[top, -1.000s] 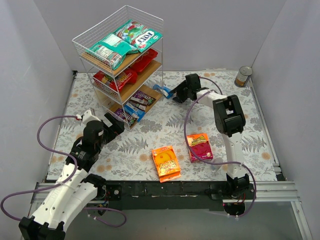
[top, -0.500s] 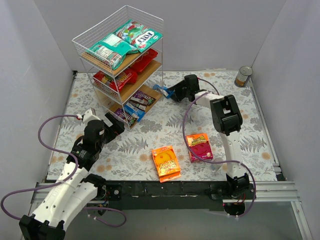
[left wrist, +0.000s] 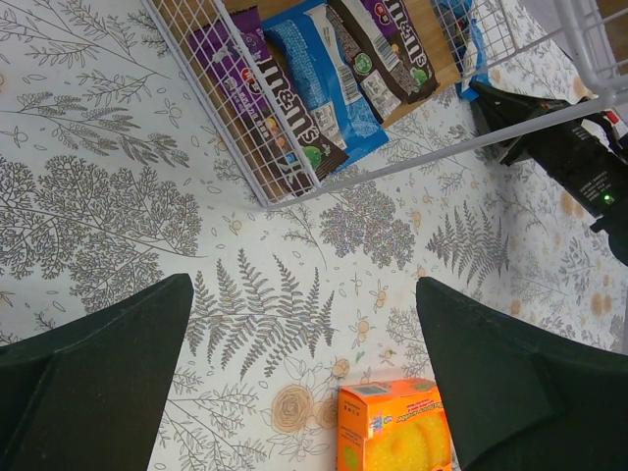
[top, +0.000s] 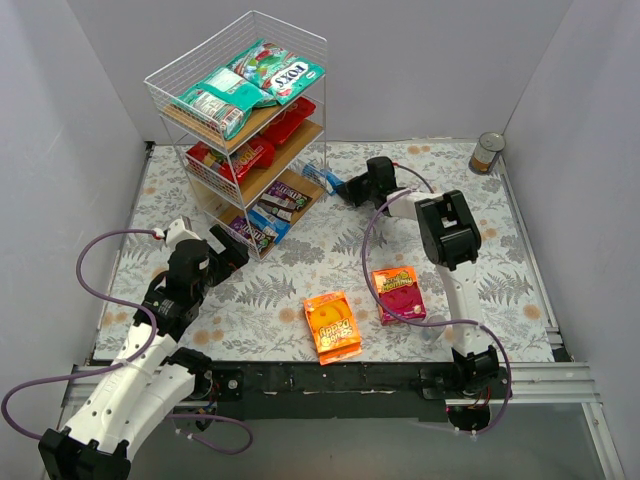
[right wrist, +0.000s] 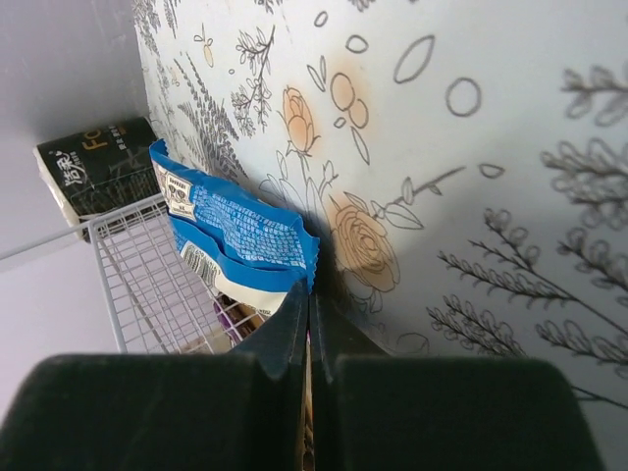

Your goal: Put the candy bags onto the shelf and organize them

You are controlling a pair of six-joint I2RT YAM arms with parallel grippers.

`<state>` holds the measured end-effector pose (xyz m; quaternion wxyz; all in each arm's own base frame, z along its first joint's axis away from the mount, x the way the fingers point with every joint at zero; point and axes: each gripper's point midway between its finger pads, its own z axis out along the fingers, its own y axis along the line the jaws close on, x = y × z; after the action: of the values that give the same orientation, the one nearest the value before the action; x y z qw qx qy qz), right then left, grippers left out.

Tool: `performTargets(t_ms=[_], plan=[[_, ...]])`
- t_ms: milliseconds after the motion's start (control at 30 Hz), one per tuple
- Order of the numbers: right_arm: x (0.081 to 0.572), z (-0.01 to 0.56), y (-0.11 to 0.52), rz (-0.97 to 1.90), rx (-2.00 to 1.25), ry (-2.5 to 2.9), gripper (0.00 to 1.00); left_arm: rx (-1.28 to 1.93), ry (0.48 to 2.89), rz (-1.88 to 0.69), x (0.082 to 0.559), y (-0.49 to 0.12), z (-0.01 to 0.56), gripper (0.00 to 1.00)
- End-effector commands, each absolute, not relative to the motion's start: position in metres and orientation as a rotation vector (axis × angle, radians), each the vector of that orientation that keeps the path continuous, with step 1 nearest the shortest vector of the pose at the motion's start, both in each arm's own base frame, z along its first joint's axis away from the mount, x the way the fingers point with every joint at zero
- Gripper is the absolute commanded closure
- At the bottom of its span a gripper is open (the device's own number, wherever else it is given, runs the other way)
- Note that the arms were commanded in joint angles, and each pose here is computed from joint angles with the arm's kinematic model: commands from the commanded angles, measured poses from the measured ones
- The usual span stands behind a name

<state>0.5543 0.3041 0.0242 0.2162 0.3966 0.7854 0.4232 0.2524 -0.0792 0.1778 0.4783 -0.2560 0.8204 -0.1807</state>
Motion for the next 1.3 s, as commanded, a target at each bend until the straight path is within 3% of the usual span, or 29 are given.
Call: performTargets(t_ms=[0, 300, 833, 1267], plan=[[0.555, 0.039, 0.291, 1.161, 1.103, 2.104, 0.99, -0.62, 1.963, -0.425, 0.255, -0.075, 0.192, 0.02], [0.533, 0.09, 0.25, 1.09, 1.034, 1.999, 0.99, -0.618, 1.975, -0.427, 0.256, -0.077, 0.186, 0.02], [0.462, 0.169, 0.236, 1.097, 0.734, 2.042, 0.99, -0.61, 1.971, -0.452, 0.256, -0.08, 0.179, 0.02], [0.451, 0.217, 0.28, 1.258, 0.516, 2.008, 0.99, -0.598, 1.973, -0.461, 0.258, -0.083, 0.178, 0.02]])
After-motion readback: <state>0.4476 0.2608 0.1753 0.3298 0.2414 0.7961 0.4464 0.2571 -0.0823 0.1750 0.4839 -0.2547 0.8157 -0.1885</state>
